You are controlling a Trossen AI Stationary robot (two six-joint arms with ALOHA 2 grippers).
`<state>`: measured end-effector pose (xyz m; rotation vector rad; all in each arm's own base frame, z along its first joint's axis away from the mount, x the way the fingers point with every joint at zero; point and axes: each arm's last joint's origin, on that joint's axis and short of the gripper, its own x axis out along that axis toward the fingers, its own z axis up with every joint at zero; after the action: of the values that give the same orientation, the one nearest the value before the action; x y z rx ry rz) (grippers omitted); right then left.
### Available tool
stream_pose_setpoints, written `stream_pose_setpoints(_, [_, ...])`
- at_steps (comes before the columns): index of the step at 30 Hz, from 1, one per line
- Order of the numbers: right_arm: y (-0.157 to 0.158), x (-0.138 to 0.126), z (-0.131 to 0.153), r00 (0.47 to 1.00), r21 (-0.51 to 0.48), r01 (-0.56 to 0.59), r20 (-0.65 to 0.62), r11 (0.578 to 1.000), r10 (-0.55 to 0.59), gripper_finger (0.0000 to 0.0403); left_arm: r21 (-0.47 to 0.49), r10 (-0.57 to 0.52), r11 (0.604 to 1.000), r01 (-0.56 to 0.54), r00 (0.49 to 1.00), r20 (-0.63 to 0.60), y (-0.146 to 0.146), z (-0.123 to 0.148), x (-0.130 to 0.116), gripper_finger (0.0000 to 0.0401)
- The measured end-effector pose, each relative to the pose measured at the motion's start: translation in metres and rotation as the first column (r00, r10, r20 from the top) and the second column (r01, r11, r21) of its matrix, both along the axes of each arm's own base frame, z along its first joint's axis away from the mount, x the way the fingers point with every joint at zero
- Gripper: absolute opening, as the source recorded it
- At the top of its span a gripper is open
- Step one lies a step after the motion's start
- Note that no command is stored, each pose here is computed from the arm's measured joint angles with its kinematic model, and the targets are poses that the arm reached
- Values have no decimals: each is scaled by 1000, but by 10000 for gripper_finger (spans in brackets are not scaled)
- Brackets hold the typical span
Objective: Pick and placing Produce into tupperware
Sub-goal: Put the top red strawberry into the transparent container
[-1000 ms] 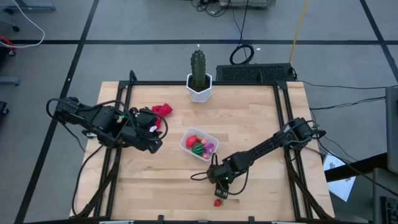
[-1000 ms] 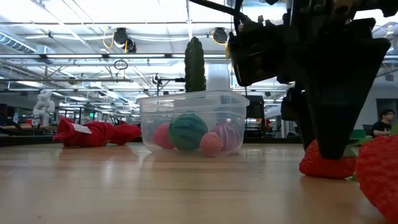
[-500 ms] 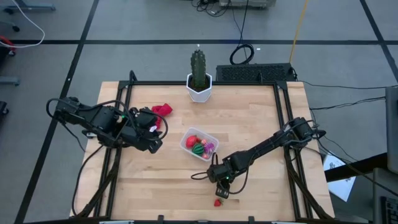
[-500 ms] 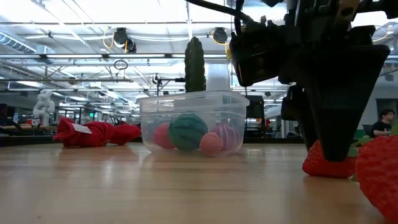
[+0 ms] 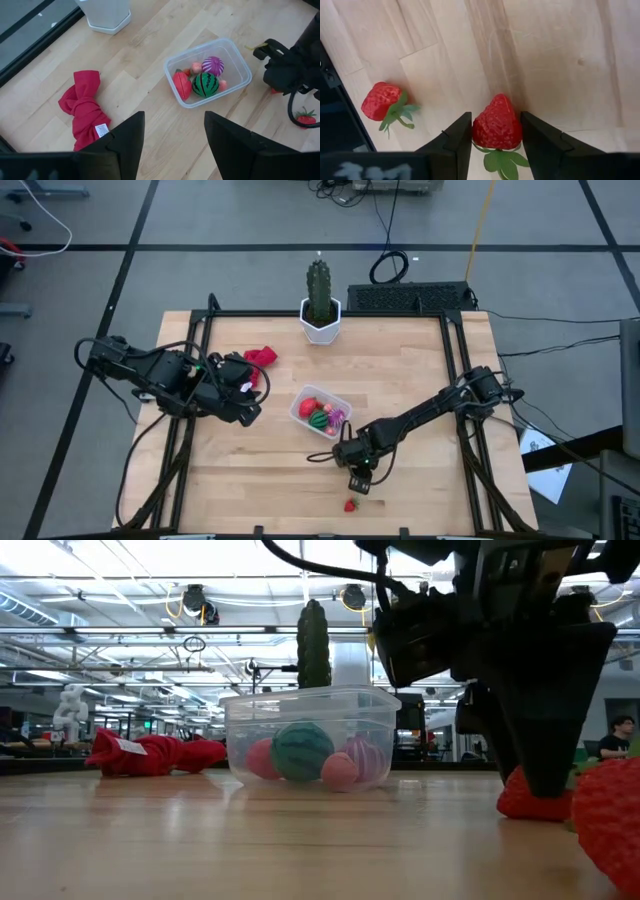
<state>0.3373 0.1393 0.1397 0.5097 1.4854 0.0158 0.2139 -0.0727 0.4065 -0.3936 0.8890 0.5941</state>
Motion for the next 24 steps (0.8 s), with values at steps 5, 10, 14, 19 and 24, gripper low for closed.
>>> stream_pose_setpoints(5, [-11,-1,9,1000,12,15,-5,1000,-15,136,2,-2,1000,2,1000,-1,0,0,0,209])
stream_pose_setpoints(10, [-21,-3,34,998,35,24,50,999,-25,140,5,-2,1000,2,1000,-1,0,0,0,209])
stream_pose_setpoints(14, [-29,-8,60,991,51,40,124,998,-46,144,12,-4,1000,4,1000,-1,0,0,0,209])
stream_pose_setpoints(19, [-43,-16,97,963,50,49,263,998,-60,142,15,-5,1000,5,1000,-1,0,0,0,209])
stream_pose_setpoints(24, [-64,-18,132,888,79,50,454,996,-80,145,28,2,1000,-3,1000,6,1,0,0,209])
